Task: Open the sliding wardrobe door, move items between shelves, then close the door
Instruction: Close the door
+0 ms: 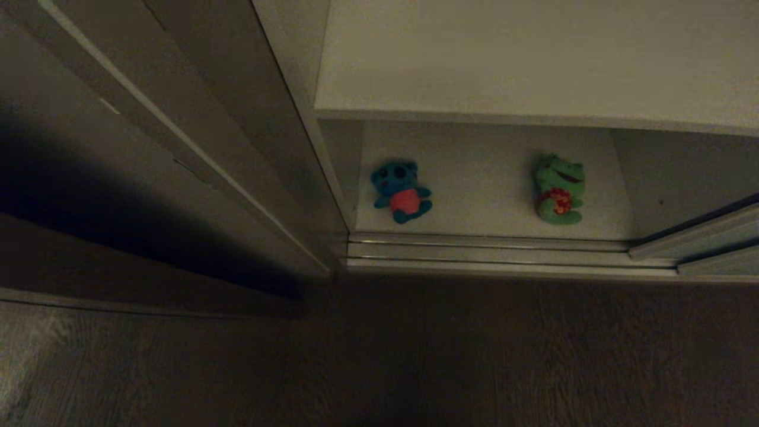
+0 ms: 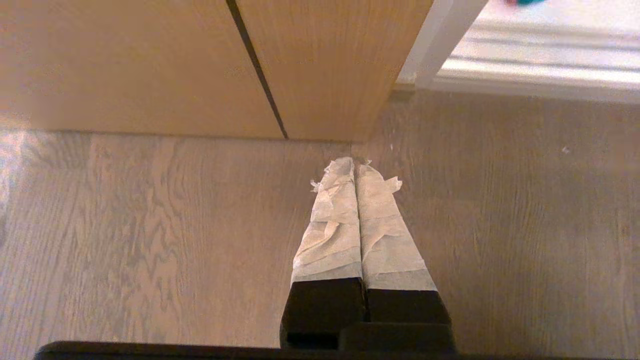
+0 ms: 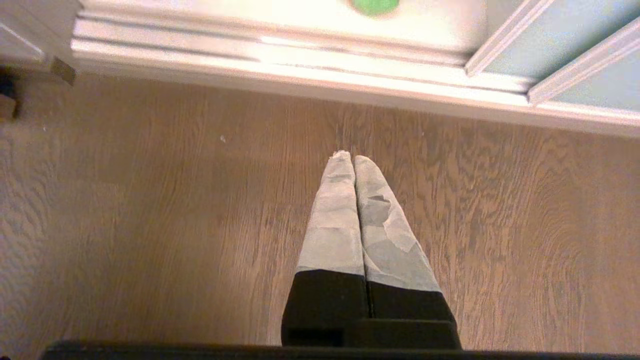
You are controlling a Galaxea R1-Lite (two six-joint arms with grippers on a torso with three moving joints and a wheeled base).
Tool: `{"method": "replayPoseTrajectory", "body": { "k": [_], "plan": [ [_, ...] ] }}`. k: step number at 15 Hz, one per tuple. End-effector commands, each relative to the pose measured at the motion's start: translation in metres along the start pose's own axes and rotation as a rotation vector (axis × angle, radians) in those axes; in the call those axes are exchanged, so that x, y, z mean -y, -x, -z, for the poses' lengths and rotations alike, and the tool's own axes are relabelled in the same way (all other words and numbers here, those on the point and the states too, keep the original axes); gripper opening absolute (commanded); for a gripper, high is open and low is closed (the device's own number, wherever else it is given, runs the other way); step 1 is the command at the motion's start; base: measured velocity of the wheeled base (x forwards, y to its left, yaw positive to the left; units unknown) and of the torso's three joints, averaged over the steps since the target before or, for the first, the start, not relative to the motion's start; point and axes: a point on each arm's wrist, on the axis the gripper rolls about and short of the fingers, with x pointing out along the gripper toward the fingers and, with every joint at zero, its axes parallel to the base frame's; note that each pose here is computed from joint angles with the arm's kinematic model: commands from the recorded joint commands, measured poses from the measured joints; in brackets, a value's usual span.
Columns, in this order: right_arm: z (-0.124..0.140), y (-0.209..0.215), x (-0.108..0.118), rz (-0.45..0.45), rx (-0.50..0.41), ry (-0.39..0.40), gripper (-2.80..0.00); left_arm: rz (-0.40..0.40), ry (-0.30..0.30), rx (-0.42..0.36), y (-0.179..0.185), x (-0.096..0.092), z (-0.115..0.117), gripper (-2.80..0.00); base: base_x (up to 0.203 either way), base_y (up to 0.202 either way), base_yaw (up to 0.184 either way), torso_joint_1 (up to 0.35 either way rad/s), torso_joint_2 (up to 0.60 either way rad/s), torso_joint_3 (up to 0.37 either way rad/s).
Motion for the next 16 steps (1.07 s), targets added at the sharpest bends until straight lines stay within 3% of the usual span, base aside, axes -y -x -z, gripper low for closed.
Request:
{"method": "replayPoseTrajectory", "body": {
  "k": [1,16],
  "plan": [
    [-0.0001,-0.0003,0.0000,-0.001,-0.003,0.000,-2.80,0.000,0.000,-0.001,-0.0001,0.0000,0.0000,-2.80,0.000,0.000,0.000,0.000,0.01,0.203],
    [-0.0001,-0.0003,0.0000,-0.001,-0.003,0.000,-2.80,0.000,0.000,-0.001,-0.0001,0.0000,0.0000,-2.80,0.000,0.000,0.000,0.001,0.00,0.202]
  ]
}}
